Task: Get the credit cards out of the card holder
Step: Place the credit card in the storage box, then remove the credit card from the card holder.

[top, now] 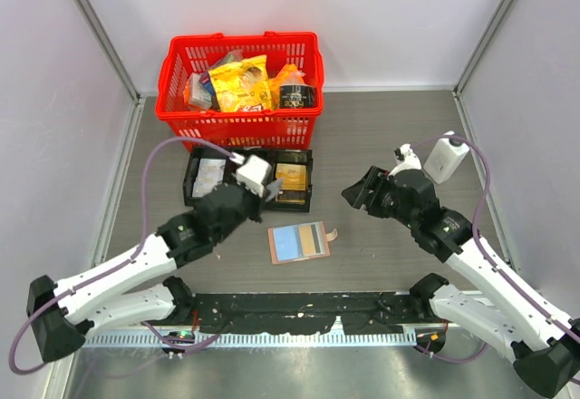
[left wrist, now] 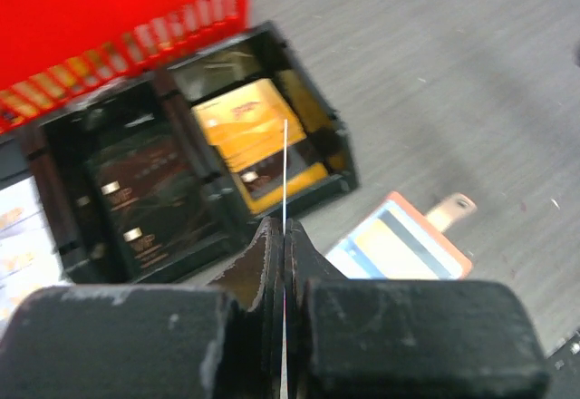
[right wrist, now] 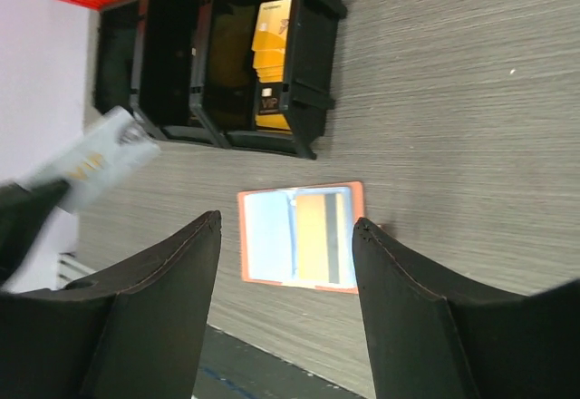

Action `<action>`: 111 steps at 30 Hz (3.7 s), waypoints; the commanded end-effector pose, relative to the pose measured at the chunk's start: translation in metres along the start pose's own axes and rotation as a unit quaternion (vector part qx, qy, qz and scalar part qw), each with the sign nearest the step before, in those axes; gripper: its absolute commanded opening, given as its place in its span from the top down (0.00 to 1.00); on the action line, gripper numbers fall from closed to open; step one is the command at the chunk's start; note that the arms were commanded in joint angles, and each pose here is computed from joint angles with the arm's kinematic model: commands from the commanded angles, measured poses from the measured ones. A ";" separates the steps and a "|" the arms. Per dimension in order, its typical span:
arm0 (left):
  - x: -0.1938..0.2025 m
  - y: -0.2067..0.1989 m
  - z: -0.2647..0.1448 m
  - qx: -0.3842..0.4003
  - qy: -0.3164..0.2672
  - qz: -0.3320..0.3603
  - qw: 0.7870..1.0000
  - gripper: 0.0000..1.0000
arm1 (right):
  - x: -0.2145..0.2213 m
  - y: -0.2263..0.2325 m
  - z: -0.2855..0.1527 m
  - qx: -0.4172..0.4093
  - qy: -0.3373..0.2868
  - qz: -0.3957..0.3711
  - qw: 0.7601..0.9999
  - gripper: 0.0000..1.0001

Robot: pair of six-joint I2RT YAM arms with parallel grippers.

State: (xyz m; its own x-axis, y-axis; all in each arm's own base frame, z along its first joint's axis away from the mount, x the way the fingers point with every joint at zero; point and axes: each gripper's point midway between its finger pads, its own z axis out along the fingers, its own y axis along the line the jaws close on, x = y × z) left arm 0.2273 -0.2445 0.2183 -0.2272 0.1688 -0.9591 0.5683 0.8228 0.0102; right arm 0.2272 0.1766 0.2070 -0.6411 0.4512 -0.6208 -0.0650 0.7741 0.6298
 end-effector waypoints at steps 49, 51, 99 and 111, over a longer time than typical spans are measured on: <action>0.079 0.243 0.014 -0.209 0.231 -0.260 0.914 0.55 | 0.068 -0.019 0.015 -0.075 0.120 -0.160 0.977 0.35; 0.068 0.248 0.003 -0.235 0.215 -0.251 0.914 0.50 | 0.070 -0.022 0.016 -0.067 0.127 -0.159 0.977 0.35; 0.181 -0.021 0.021 -0.117 0.269 -0.266 0.918 0.61 | 0.150 -0.032 0.110 0.101 0.218 -0.171 0.956 0.57; 0.193 -0.023 0.017 -0.125 0.293 -0.255 0.913 0.66 | 0.156 -0.031 0.110 0.097 0.228 -0.171 0.954 0.63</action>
State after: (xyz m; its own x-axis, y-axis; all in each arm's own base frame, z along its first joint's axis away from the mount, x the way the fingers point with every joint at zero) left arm 0.1795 -0.2384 0.0260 -0.8460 -0.0526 -0.5306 0.1060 0.9587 -0.2640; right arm 0.2060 0.2594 0.0294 -0.8892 -0.0751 -0.4512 -0.2152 0.9391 0.2680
